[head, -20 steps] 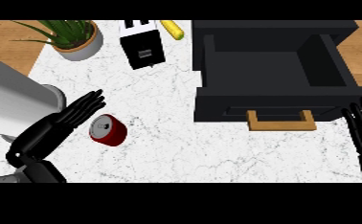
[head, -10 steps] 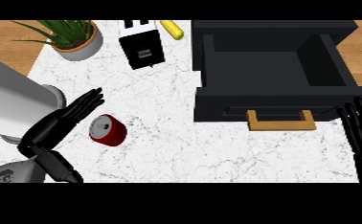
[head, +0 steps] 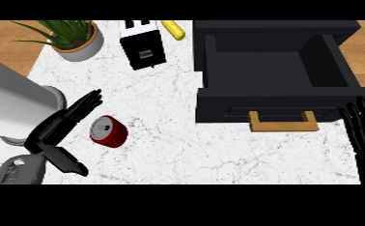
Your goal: Pick up the can, place it into the drawer and close the drawer
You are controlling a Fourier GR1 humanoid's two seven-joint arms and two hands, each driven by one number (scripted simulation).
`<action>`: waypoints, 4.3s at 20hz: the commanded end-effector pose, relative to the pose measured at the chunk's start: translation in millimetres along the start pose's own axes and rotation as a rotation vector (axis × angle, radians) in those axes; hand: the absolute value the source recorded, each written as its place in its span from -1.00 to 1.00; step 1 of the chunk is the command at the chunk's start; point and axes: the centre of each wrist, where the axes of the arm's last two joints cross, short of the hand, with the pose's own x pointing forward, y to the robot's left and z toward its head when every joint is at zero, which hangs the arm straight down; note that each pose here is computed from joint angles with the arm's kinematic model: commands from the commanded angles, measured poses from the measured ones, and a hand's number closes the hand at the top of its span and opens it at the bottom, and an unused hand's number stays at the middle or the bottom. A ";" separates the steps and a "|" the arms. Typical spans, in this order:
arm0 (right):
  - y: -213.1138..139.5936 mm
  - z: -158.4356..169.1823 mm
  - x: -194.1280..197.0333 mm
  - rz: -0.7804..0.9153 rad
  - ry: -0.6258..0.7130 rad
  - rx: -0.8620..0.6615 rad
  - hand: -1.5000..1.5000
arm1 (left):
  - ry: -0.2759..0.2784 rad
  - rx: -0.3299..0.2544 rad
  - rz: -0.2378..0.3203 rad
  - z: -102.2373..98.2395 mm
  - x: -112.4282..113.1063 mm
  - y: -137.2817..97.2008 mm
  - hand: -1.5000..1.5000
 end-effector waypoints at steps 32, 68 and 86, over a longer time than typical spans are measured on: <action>5.5 -4.1 7.3 -0.001 -0.016 -0.027 -1.00 | 0.010 -0.025 0.053 -26.6 -64.2 -10.6 -1.00; -8.7 18.5 27.2 -0.018 -0.027 -0.058 -1.00 | -0.036 0.679 0.209 -38.0 -55.5 -40.6 1.00; -0.8 18.9 28.3 -0.026 -0.028 -0.052 -1.00 | -0.174 0.552 0.082 -135.7 122.6 -86.0 1.00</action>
